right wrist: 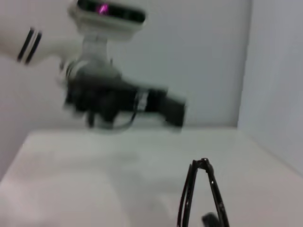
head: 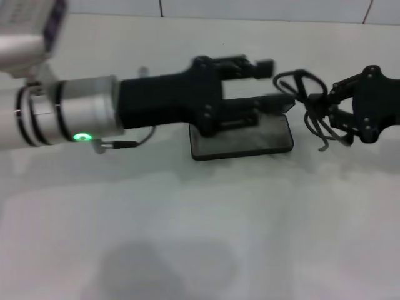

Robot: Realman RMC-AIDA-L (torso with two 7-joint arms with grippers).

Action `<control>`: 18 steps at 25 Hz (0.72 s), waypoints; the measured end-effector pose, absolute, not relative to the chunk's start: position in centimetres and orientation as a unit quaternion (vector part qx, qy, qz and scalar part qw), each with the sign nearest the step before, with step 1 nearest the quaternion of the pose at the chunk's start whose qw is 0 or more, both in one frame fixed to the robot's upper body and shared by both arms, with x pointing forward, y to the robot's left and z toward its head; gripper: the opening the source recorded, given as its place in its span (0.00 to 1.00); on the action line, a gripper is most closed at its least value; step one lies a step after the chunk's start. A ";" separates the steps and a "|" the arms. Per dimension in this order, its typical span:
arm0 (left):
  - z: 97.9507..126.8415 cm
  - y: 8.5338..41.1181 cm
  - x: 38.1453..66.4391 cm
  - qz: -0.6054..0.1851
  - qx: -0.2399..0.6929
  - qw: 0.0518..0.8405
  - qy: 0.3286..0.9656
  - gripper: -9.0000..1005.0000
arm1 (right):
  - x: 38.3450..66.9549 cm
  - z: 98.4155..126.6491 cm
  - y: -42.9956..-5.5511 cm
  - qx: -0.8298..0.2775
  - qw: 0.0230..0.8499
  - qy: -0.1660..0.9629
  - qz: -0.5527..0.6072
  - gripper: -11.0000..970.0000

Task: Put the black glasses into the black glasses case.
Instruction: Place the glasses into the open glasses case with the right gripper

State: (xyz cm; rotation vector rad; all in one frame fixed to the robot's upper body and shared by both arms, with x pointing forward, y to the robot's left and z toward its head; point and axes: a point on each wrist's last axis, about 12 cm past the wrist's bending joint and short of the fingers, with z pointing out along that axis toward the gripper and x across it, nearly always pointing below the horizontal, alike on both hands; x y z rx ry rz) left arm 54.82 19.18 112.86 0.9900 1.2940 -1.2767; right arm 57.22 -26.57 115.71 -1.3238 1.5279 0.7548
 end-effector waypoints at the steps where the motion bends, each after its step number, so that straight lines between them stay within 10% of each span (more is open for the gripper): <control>1: 112.8 19.9 54.7 -0.526 0.399 0.521 0.541 0.61 | 57.3 115.9 -26.1 -0.556 0.463 0.622 0.297 0.12; 18: 111.8 23.8 54.3 -0.481 0.322 0.587 0.566 0.61 | 57.0 114.2 -17.7 -0.655 0.423 0.611 0.140 0.12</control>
